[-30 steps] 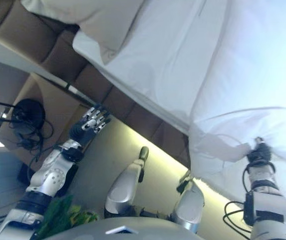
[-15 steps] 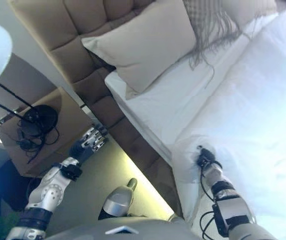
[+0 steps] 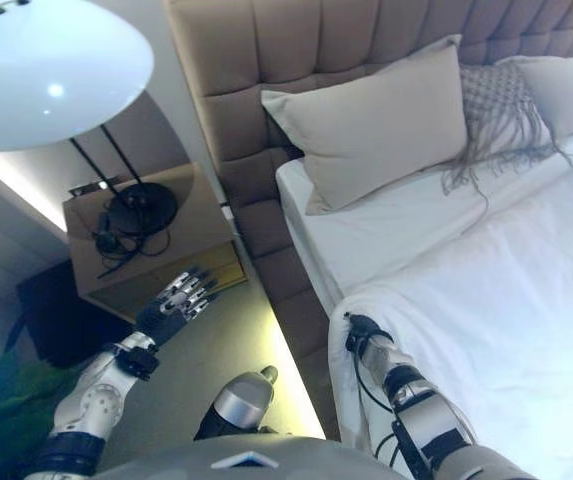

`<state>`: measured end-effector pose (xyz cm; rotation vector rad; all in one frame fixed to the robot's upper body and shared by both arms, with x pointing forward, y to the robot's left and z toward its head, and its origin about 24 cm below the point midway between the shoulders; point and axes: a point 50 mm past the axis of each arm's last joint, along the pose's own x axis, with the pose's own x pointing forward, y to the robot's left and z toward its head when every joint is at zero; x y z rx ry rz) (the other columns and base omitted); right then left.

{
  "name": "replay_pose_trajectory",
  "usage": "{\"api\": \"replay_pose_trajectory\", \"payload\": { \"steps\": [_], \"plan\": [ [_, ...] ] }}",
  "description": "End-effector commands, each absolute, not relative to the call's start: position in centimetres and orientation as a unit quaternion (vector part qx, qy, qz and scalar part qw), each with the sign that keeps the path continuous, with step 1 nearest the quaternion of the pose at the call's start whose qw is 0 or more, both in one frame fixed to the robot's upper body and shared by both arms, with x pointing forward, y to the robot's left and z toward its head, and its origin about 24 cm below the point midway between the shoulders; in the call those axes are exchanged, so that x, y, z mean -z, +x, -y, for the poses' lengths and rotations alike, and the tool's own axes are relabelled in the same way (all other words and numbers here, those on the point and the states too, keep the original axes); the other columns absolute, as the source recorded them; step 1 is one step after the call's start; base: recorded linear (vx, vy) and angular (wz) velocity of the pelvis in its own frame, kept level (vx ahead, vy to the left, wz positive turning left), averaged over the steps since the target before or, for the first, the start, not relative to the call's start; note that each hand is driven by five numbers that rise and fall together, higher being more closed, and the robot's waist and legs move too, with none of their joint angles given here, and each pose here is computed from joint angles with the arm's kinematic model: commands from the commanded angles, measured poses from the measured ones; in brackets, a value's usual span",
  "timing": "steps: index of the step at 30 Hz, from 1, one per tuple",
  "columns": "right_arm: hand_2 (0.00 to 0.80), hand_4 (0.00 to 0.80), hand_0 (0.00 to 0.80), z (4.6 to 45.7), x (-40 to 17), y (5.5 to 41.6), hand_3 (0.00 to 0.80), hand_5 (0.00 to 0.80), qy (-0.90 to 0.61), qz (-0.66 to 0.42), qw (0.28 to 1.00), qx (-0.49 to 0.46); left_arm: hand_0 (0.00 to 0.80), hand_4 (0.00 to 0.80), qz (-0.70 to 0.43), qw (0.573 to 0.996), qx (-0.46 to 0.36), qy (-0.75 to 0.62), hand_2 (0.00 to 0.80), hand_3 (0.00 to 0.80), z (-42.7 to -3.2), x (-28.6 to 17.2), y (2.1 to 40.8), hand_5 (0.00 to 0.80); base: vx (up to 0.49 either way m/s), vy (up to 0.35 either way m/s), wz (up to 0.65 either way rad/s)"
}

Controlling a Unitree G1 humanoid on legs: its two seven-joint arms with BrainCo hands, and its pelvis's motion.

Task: Make the bed neatly

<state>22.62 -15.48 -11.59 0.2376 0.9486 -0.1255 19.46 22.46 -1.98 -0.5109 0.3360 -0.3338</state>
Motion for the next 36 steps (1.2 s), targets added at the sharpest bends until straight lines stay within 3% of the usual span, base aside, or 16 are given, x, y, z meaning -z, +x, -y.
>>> {"api": "replay_pose_trajectory", "payload": {
  "steps": [1, 2, 3, 4, 5, 16, 29, 36],
  "plan": [
    [0.800, 0.800, 0.800, 7.0, 5.6, 28.7, 0.800, 0.800, 0.128, -0.338, 0.927, -0.100, 0.000, 0.000, -0.184, 0.929, 0.209, -0.245, 0.000, 0.000, -21.1, 2.8, 18.5, 0.000, 0.003, 0.041, 0.14],
    [0.800, 0.800, 0.800, 7.0, 5.7, 28.6, 0.800, 0.800, 0.129, -0.341, 0.926, -0.098, 0.000, 0.000, -0.184, 0.929, 0.206, -0.245, 0.000, 0.000, -21.1, 2.9, 18.4, 0.000, -0.004, 0.036, 0.11],
    [0.709, 0.709, 0.709, 7.3, 6.0, 28.3, 0.709, 0.709, 0.129, -0.348, 0.924, -0.093, 0.000, 0.000, -0.185, 0.929, 0.204, -0.246, 0.000, 0.000, -21.1, 3.0, 18.3, 0.000, -0.008, 0.024, 0.08],
    [0.427, 0.427, 0.427, 7.6, 6.4, 28.0, 0.427, 0.427, 0.129, -0.354, 0.922, -0.091, 0.000, 0.000, -0.185, 0.930, 0.201, -0.246, 0.000, 0.000, -21.1, 3.1, 18.1, 0.000, -0.015, 0.010, 0.03],
    [0.000, 0.000, 0.000, 8.0, 6.9, 27.5, 0.000, 0.000, 0.135, -0.364, 0.917, -0.087, 0.000, 0.000, -0.184, 0.930, 0.199, -0.248, 0.000, 0.000, -21.0, 3.2, 18.0, 0.000, 0.000, 0.000, 0.00],
    [0.000, 0.000, 0.000, 9.9, 10.5, 23.5, 0.000, 0.000, 0.200, -0.445, 0.870, -0.067, 0.000, 0.000, -0.184, 0.931, 0.191, -0.251, 0.000, 0.000, -20.5, 3.4, 18.1, 0.000, 0.011, -0.028, -0.05],
    [0.000, 0.000, 0.000, 11.2, 14.7, 16.4, 0.000, 0.000, 0.306, -0.541, 0.783, 0.028, 0.000, 0.000, -0.180, 0.935, 0.176, -0.250, 0.000, 0.000, -19.4, 3.5, 18.8, 0.000, -0.028, -0.006, -0.05],
    [0.000, 0.000, 0.000, 9.3, 13.2, 17.9, 0.000, 0.000, 0.349, -0.474, 0.808, -0.024, 0.000, 0.000, -0.172, 0.940, 0.159, -0.249, 0.000, 0.000, -20.1, 3.2, 18.7, 0.000, -0.035, -0.018, -0.08]
  ]
}}
